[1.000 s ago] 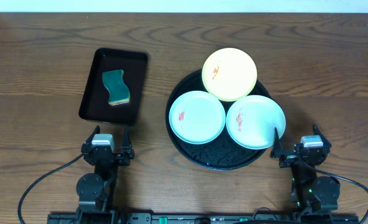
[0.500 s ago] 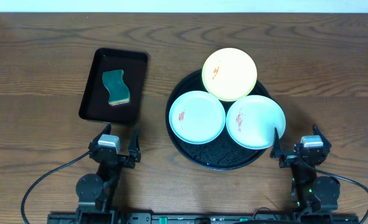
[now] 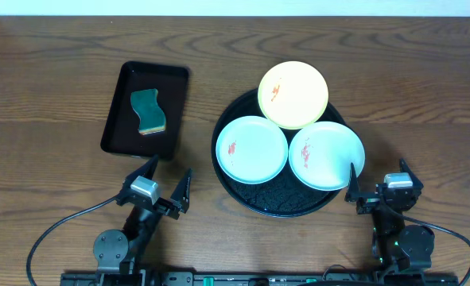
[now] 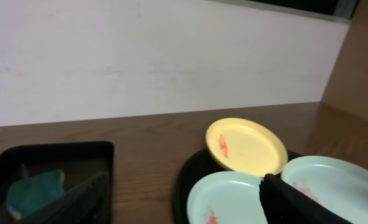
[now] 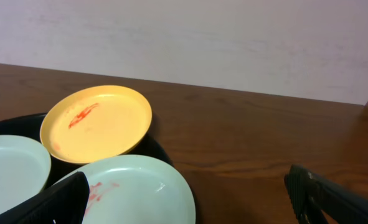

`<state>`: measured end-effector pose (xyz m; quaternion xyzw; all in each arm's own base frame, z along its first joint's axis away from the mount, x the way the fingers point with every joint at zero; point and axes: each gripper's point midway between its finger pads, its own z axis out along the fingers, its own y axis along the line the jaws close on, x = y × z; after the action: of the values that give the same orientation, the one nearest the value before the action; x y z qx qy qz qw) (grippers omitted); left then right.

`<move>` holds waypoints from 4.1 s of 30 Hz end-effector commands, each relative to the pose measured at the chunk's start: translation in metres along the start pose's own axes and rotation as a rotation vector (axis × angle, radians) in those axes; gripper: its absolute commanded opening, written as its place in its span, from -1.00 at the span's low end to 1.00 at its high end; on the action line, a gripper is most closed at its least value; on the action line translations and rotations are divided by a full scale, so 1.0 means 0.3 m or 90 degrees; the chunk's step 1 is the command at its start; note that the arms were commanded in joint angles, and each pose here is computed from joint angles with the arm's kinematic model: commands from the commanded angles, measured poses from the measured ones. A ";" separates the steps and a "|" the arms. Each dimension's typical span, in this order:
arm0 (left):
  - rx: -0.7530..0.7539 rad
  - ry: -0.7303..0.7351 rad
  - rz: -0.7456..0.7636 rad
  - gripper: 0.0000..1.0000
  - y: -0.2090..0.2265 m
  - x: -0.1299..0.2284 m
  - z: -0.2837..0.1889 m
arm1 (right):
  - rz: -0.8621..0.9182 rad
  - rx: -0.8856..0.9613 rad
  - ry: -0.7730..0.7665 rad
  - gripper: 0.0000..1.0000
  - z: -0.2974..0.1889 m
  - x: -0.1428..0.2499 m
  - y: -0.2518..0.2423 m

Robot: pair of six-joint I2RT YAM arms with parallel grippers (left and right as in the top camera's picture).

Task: Clean dirty plates on tray and stack at the side
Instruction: 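Move the left gripper over the green sponge on the black tray, then lower the left gripper and grasp the green sponge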

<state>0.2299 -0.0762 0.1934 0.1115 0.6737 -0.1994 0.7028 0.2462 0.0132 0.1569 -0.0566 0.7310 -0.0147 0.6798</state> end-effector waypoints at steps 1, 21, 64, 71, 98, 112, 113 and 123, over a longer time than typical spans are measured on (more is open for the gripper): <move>0.022 -0.003 -0.020 0.56 -0.020 -0.006 -0.002 | -0.008 0.010 0.002 0.98 -0.001 0.004 -0.011; -0.097 0.251 -0.090 0.55 0.052 -0.353 0.100 | -0.008 0.010 0.002 0.99 -0.001 0.004 -0.011; -0.360 0.727 -0.394 0.56 0.298 -0.025 0.337 | -0.008 0.010 0.002 0.98 -0.001 0.004 -0.011; -0.454 0.714 -0.331 0.56 0.471 0.031 0.459 | -0.008 0.010 0.002 0.98 -0.001 0.004 -0.011; -0.431 0.840 -0.389 0.56 0.692 0.489 0.477 | -0.008 0.010 0.002 0.99 -0.001 0.004 -0.011; -0.419 0.874 -0.366 0.54 0.640 0.561 0.452 | -0.008 0.010 0.002 0.99 -0.001 0.004 -0.011; -0.426 0.874 -0.360 0.54 0.647 0.562 0.448 | -0.008 0.010 0.002 0.99 -0.001 0.004 -0.011; -0.465 0.867 -0.325 0.54 0.691 0.569 0.436 | -0.008 0.010 0.002 0.99 -0.001 0.004 -0.011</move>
<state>0.4434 0.0271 0.0199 -0.1921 0.9784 -0.0253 0.0717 0.2462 0.0126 0.1568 -0.0554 0.7313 -0.0159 0.6796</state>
